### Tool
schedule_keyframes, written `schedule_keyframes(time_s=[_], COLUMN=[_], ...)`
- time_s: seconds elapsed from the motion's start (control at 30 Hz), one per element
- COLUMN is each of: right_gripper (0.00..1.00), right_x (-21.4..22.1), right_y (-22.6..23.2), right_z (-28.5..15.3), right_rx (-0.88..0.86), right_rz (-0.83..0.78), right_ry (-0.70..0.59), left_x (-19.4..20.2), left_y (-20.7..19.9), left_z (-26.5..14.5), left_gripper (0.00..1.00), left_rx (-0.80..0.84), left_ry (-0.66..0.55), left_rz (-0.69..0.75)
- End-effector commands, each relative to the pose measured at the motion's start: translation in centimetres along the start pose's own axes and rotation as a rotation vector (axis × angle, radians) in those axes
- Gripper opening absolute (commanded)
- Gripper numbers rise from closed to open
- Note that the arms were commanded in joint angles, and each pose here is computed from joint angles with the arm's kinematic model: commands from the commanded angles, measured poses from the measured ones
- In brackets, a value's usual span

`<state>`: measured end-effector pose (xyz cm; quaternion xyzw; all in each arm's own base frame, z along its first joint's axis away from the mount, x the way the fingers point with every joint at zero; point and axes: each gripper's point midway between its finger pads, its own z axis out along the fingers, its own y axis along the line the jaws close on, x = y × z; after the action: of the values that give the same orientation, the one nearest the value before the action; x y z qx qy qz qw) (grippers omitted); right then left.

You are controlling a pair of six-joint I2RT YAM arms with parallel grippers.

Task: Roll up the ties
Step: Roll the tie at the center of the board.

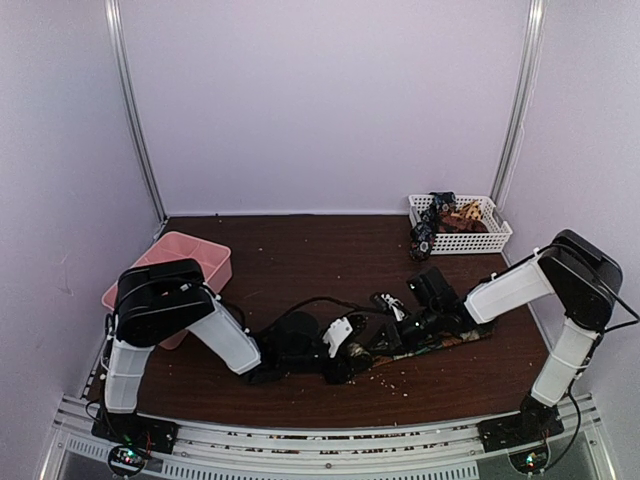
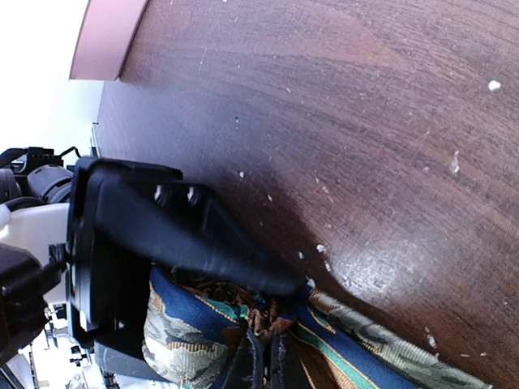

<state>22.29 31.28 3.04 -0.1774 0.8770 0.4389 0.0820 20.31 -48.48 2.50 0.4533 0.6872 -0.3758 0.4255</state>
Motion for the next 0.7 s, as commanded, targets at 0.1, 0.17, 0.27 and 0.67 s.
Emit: schedule_keyframes(time_s=[0.1, 0.17, 0.27, 0.67], right_gripper=[0.06, 0.18, 0.32, 0.54], right_x=[2.8, 2.0, 0.6, 0.0], right_y=[-2.3, -1.2, 0.9, 5.9], right_z=[-0.3, -0.8, -1.8, 0.4], right_rx=[0.118, 0.097, 0.048, -0.105], right_rz=[0.107, 0.097, 0.081, 0.118], right_ry=[0.055, 0.037, -0.011, 0.009], left_x=[2.4, 3.7, 5.3, 6.8], left_y=[-0.6, -0.6, 0.0, 1.5], left_z=[-1.4, -2.5, -4.4, -6.5], left_gripper=[0.32, 0.29, 0.27, 0.29], left_rx=[0.05, 0.08, 0.101, 0.095], left_ry=[0.098, 0.17, 0.248, 0.374], left_rz=[0.096, 0.135, 0.17, 0.215])
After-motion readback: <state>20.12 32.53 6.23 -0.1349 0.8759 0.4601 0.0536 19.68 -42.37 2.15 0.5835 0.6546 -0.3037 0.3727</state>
